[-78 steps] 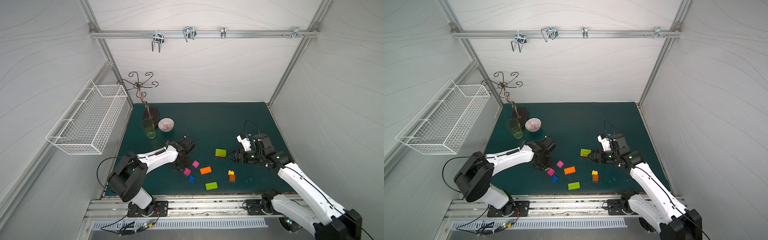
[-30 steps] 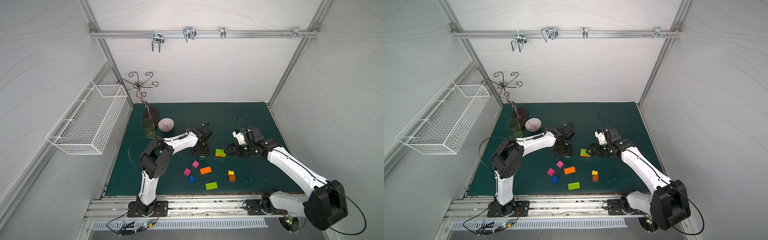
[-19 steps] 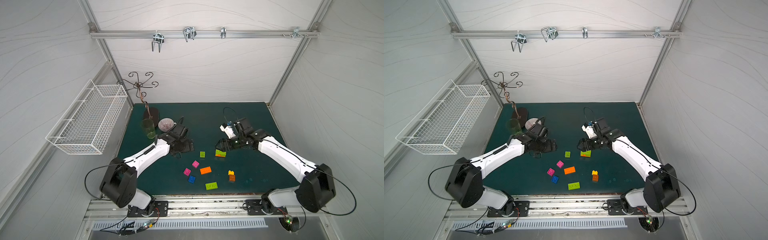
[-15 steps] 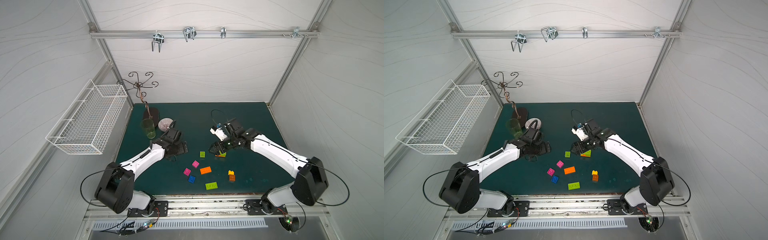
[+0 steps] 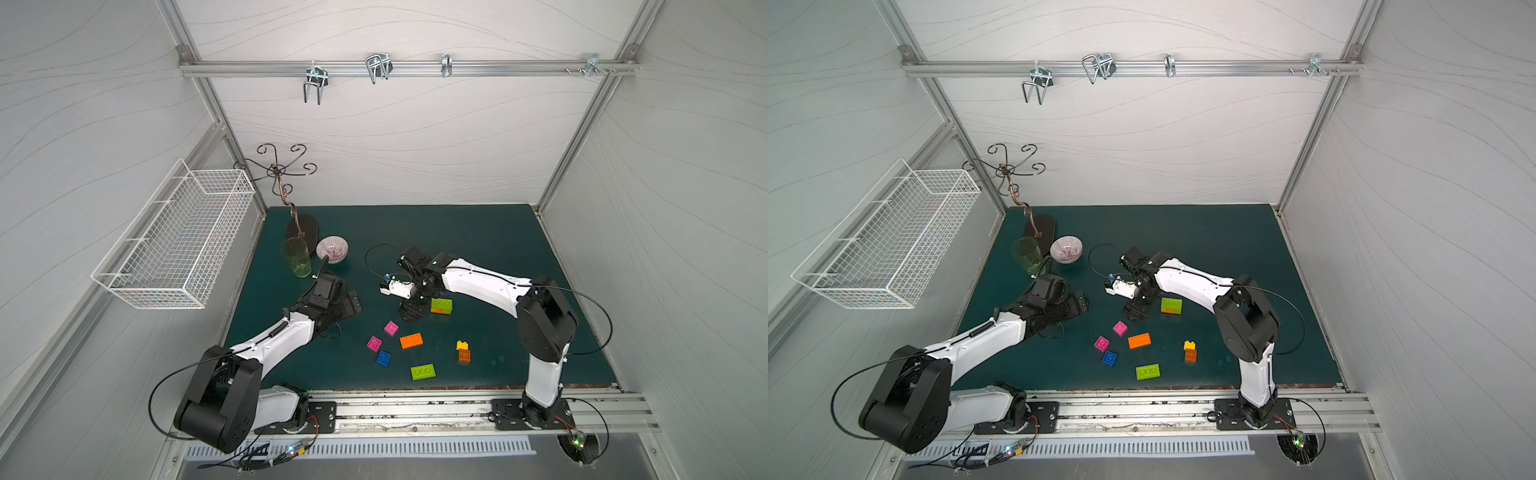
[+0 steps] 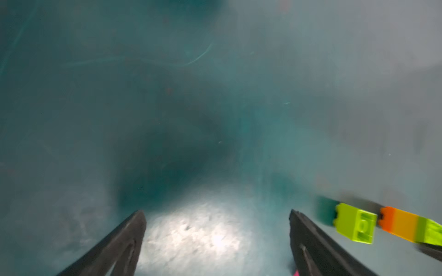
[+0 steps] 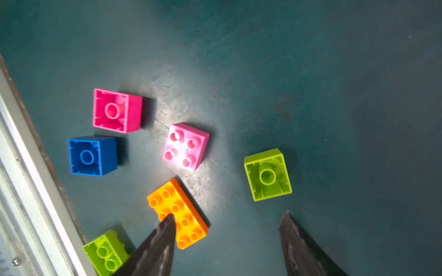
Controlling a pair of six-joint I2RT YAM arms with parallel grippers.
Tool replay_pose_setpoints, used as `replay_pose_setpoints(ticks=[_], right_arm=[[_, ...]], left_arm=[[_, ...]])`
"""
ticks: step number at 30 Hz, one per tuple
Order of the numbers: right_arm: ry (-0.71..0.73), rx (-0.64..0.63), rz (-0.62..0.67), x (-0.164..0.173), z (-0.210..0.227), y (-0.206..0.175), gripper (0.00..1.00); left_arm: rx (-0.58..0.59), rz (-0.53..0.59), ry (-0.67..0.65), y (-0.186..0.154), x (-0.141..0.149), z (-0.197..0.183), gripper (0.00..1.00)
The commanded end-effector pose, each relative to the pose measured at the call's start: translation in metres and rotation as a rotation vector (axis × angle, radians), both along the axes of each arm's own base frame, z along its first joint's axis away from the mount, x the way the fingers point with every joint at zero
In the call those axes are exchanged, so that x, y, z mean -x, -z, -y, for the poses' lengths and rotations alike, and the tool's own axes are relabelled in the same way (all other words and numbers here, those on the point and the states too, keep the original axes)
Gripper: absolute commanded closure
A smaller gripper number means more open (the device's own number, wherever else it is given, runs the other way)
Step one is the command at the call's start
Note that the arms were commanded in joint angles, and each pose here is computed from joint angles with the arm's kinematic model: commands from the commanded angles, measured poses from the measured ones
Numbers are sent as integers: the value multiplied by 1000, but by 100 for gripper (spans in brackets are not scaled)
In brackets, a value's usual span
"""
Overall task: Assemble the letter p with lego
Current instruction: Pick up the lego brick from the center of the board.
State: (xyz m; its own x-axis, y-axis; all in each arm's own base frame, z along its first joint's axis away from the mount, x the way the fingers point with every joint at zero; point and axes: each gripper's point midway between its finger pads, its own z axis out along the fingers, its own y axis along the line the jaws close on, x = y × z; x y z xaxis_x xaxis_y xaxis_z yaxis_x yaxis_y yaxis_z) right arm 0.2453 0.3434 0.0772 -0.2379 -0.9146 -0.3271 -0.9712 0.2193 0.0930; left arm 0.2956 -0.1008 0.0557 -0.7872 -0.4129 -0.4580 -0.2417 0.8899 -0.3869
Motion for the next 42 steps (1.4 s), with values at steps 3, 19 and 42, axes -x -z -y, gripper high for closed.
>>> replay_pose_setpoints(ticks=[3,19,42], right_arm=[[-92,29,-16,-2,-6,13,43],[-122,131,75,-25,0,44,37],[-24,68,171,-32,37,-39,76]], left_arm=[[30,90,-3,-22,-16,4,4],[31,112,-5,-28,-17,3,4],[38,115,1,-26,-18,5,4]])
